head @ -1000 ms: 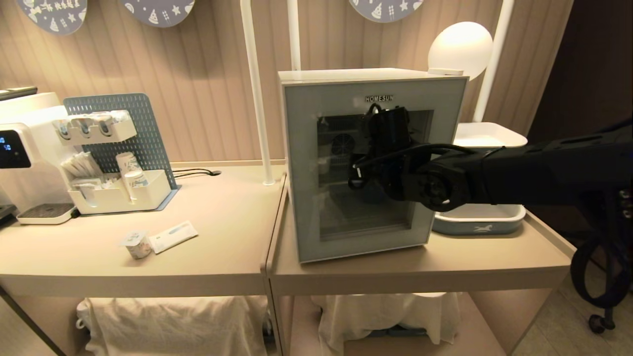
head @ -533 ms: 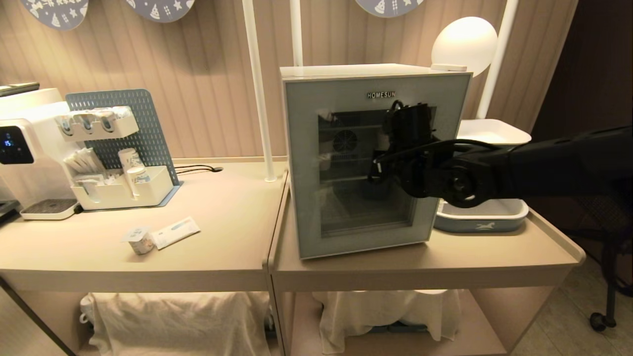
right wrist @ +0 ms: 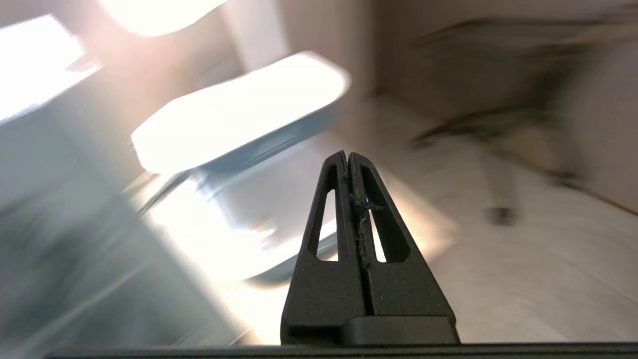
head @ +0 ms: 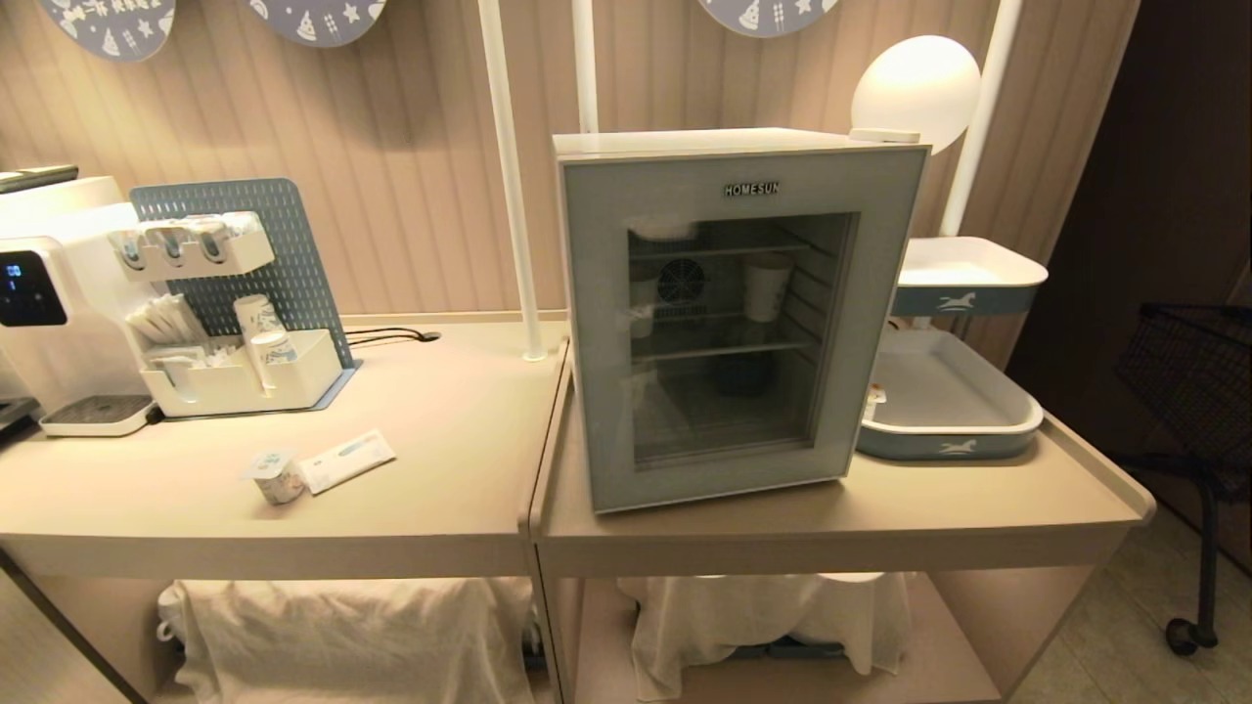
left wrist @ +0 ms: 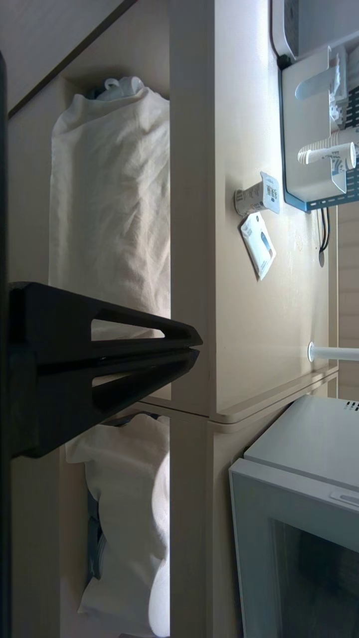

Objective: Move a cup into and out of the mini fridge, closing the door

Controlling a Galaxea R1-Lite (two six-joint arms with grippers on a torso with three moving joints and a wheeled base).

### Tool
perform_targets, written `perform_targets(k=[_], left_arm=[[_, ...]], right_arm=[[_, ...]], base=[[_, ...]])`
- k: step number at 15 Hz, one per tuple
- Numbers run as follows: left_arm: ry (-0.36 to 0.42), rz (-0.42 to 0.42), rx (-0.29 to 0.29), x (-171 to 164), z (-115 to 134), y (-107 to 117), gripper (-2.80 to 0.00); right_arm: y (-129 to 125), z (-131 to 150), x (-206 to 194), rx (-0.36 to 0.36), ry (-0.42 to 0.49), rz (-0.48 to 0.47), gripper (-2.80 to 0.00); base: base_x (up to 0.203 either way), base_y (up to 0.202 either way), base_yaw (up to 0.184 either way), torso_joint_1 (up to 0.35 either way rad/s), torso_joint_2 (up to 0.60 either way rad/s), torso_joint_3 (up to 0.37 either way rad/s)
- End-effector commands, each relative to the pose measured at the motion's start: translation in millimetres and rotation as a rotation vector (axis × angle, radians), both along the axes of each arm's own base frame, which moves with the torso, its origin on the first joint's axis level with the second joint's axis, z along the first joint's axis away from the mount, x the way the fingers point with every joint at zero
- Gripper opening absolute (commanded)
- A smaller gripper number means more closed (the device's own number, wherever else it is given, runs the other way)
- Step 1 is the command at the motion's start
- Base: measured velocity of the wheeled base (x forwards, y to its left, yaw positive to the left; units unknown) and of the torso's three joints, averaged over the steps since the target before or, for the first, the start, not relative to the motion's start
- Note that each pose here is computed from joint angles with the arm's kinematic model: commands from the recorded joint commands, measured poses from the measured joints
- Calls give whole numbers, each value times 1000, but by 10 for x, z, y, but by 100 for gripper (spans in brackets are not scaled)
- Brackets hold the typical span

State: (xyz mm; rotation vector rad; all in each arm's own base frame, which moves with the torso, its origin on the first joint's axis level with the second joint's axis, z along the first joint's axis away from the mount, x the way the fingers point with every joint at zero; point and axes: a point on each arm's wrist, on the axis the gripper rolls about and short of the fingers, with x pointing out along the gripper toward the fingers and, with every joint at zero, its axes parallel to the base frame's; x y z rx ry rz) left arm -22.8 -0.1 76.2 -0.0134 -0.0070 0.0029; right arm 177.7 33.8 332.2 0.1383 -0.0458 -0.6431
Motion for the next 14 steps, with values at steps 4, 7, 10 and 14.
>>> perform_targets(k=[4, 7, 10, 14], left_arm=[[-1, 0, -2, 1, -2, 0, -280], [-1, 1, -3, 1, -2, 0, -280], [-1, 0, -2, 1, -2, 0, -280], [-1, 0, -2, 1, -2, 0, -280]], right_arm=[[-545, -526, -2016, 3, -295, -186, -280], [-531, -1323, -2367, -78, -284, -190, -280], [-448, -2161, -2127, -187, -178, 145, -280], [-336, -2590, -2014, -149, 96, 652, -280]], base=[[0, 0, 0, 0, 0, 0], [0, 0, 0, 1, 1, 10], [0, 0, 0, 0, 0, 0], [0, 0, 0, 0, 0, 0]])
